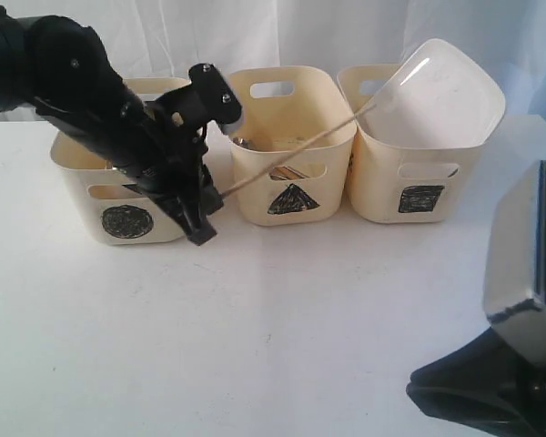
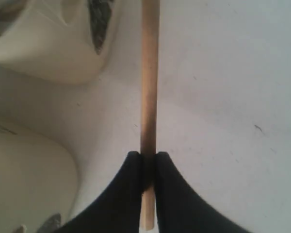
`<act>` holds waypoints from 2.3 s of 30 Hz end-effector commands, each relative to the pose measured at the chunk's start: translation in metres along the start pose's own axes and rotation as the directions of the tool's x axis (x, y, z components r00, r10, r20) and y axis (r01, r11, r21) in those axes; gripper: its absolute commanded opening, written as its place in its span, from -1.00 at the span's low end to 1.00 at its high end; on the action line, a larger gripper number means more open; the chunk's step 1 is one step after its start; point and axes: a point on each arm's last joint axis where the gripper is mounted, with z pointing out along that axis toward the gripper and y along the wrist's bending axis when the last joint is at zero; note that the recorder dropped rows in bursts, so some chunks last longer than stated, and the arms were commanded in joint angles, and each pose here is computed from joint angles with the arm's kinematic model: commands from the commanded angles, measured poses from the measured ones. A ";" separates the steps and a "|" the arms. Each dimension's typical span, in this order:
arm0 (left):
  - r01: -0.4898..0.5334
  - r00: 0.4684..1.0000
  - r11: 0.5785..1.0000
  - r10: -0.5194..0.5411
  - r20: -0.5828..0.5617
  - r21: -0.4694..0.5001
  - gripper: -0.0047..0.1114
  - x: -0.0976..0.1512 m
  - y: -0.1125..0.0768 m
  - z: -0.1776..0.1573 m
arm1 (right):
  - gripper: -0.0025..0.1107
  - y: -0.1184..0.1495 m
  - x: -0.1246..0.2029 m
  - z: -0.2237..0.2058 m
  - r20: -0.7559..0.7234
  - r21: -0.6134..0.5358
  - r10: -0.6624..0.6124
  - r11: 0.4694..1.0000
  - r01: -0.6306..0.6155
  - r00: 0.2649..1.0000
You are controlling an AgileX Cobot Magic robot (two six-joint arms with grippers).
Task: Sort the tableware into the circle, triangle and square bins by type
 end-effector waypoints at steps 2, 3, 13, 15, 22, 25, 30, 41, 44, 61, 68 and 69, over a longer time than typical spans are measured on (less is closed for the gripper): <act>0.138 0.963 0.973 -0.089 0.253 -0.183 -0.92 -0.030 0.028 0.011 | -0.96 0.007 0.009 -0.013 0.003 -0.011 -0.013 1.000 0.013 1.000; 0.155 0.954 0.967 -0.094 0.286 -0.202 -0.92 -0.034 0.032 0.013 | -0.96 0.008 0.010 -0.013 0.001 -0.012 -0.014 1.000 0.014 1.000; 0.498 0.696 0.833 -0.220 0.684 -0.239 -0.92 -0.074 0.079 0.065 | -0.96 0.006 0.055 0.021 -0.149 -0.021 0.016 1.000 -0.020 0.989; 0.519 0.685 0.827 -0.249 0.685 -0.218 -0.92 -0.074 0.082 0.078 | -0.96 0.006 0.057 0.023 -0.141 -0.017 0.022 1.000 -0.024 0.990; 0.547 0.667 0.816 -0.288 0.687 -0.188 -0.75 -0.073 0.083 0.086 | -0.96 0.004 0.057 0.024 -0.142 -0.005 0.011 1.000 -0.012 0.990; 0.564 0.664 0.810 -0.329 0.671 -0.161 -0.39 -0.072 0.081 0.088 | -0.96 0.003 0.058 0.023 -0.149 0.012 -0.004 1.000 0.006 0.989; 0.567 0.698 0.813 -0.388 0.602 -0.134 0.09 -0.067 0.077 0.094 | -0.96 0.003 0.058 0.023 -0.149 0.012 -0.004 1.000 0.006 0.989; 0.607 0.702 0.793 -0.497 0.510 -0.064 -0.36 -0.068 0.069 0.075 | -0.96 0.002 0.058 0.023 -0.150 0.017 -0.006 1.000 0.008 0.989; 0.586 0.743 0.809 -0.513 0.430 -0.049 -0.85 -0.069 0.063 0.055 | -0.96 0.002 0.058 0.023 -0.147 0.022 0.009 1.000 -0.006 0.989; 0.489 0.807 0.867 -0.410 0.425 -0.093 -0.92 0.004 -0.009 -0.070 | -0.96 -0.009 0.036 0.023 0.111 0.125 0.146 0.979 -0.160 0.983; 0.522 0.769 0.848 -0.423 0.479 -0.091 -0.92 0.087 -0.066 -0.109 | -0.96 -0.011 0.031 0.022 0.170 0.137 0.151 0.975 -0.175 0.974; 0.534 0.755 0.841 -0.428 0.497 -0.086 -0.92 0.097 -0.073 -0.113 | -0.96 -0.012 0.029 0.022 0.187 0.143 0.146 0.974 -0.174 0.971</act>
